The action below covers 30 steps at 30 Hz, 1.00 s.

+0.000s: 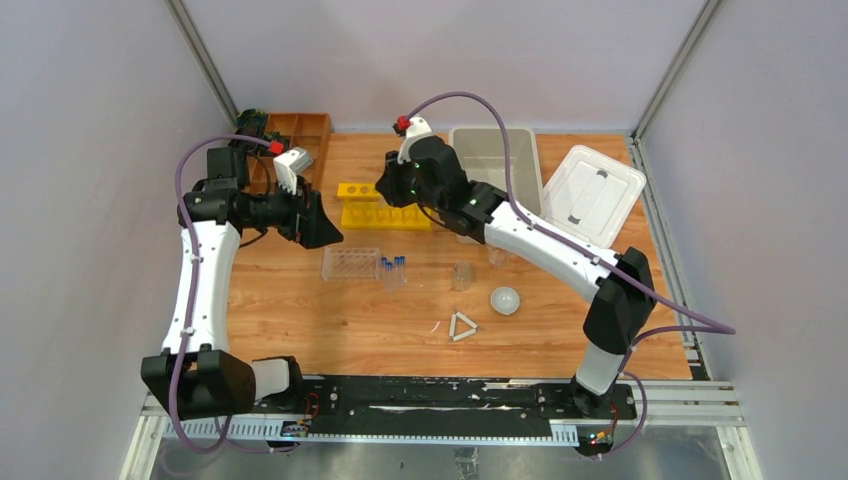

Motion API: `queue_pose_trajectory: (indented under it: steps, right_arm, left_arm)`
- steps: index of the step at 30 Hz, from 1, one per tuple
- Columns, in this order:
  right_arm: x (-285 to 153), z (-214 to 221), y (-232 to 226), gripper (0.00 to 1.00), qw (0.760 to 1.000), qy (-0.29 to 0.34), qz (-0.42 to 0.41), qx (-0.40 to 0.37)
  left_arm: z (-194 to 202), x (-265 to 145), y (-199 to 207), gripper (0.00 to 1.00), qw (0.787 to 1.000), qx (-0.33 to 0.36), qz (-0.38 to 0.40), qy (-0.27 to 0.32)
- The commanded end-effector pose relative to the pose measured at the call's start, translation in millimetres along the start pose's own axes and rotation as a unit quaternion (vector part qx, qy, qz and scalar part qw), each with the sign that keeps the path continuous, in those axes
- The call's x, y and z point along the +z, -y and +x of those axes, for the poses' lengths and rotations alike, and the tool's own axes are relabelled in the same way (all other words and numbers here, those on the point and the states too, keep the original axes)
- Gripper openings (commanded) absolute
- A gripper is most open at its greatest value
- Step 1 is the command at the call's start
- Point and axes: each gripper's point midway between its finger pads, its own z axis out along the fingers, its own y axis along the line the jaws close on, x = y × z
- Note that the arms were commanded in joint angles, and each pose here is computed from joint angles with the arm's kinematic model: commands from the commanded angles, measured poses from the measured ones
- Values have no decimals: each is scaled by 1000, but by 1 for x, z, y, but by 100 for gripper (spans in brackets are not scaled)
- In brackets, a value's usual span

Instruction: Organize the chemistry lab equipment

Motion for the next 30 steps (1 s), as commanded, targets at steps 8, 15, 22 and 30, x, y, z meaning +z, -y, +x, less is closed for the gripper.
queue_pose_trajectory:
  steps: [8, 15, 22, 30]
  right_arm:
    - [27, 9, 102, 0, 989, 69, 87, -97]
    - [59, 29, 113, 0, 985, 73, 87, -129]
    - [75, 42, 118, 0, 986, 65, 85, -132]
    - [85, 54, 120, 0, 987, 56, 81, -130]
  left_arm:
    - [8, 5, -50, 100, 994, -46, -89, -54]
    - [18, 5, -57, 100, 992, -45, -96, -64]
    - [24, 6, -61, 100, 991, -47, -99, -73]
    - [23, 6, -60, 100, 992, -41, -98, -71]
